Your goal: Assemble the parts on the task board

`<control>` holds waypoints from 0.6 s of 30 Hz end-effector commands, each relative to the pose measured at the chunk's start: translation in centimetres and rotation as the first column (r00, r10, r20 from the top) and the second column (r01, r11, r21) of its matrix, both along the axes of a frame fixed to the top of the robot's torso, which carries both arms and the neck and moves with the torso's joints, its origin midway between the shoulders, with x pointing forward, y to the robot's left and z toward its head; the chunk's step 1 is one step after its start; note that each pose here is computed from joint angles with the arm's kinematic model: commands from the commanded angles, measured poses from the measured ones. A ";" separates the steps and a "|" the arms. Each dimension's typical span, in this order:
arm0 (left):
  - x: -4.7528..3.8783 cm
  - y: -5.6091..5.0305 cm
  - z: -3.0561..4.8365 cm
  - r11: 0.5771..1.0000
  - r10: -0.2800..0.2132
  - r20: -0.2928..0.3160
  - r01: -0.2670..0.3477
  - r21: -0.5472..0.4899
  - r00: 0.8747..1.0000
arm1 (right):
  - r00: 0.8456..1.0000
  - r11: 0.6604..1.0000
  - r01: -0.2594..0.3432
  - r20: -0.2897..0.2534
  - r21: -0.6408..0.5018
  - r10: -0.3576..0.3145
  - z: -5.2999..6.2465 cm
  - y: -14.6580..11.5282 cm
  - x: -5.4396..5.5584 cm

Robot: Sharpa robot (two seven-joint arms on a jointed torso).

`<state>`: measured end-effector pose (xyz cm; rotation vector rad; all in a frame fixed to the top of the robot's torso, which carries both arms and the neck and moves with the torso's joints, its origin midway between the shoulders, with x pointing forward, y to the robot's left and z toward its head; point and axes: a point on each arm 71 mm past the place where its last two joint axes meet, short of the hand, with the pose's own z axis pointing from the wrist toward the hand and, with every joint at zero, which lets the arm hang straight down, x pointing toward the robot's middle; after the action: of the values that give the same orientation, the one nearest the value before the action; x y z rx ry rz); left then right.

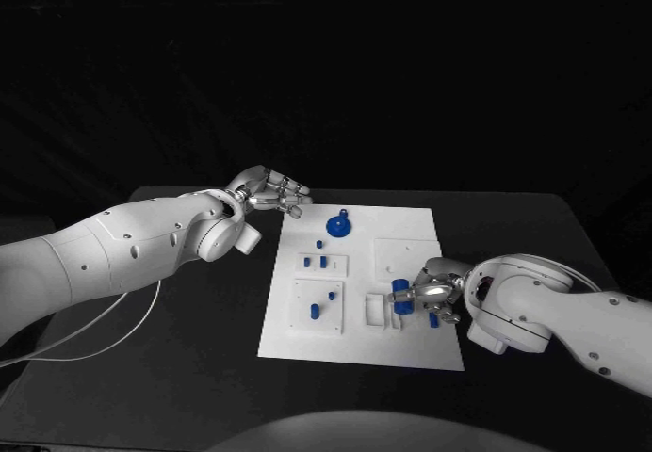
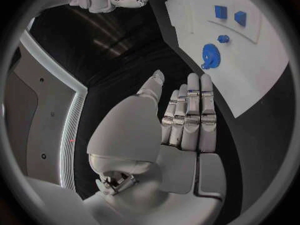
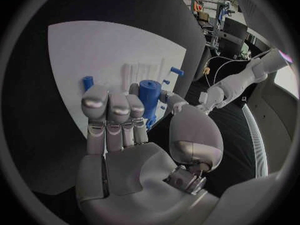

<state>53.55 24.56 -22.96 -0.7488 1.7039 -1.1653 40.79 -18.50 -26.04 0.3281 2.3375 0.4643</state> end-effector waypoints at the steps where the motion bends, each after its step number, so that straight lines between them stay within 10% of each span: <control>1: -0.03 -0.3 0.01 1.000 -0.014 -0.006 0.014 -0.012 1.000 | 1.000 1.000 -0.006 -0.027 0.021 0.007 -0.1 0.5 -0.1; 18: -0.02 -0.6 -0.05 1.000 -0.023 -0.011 0.023 -0.013 1.000 | 0.994 0.995 -0.090 -0.066 -0.034 0.087 -2.3 3.1 0.1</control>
<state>53.57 24.20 -23.03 -0.7465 1.7119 -1.1716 40.92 -15.43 -28.19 0.2728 2.4150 0.4770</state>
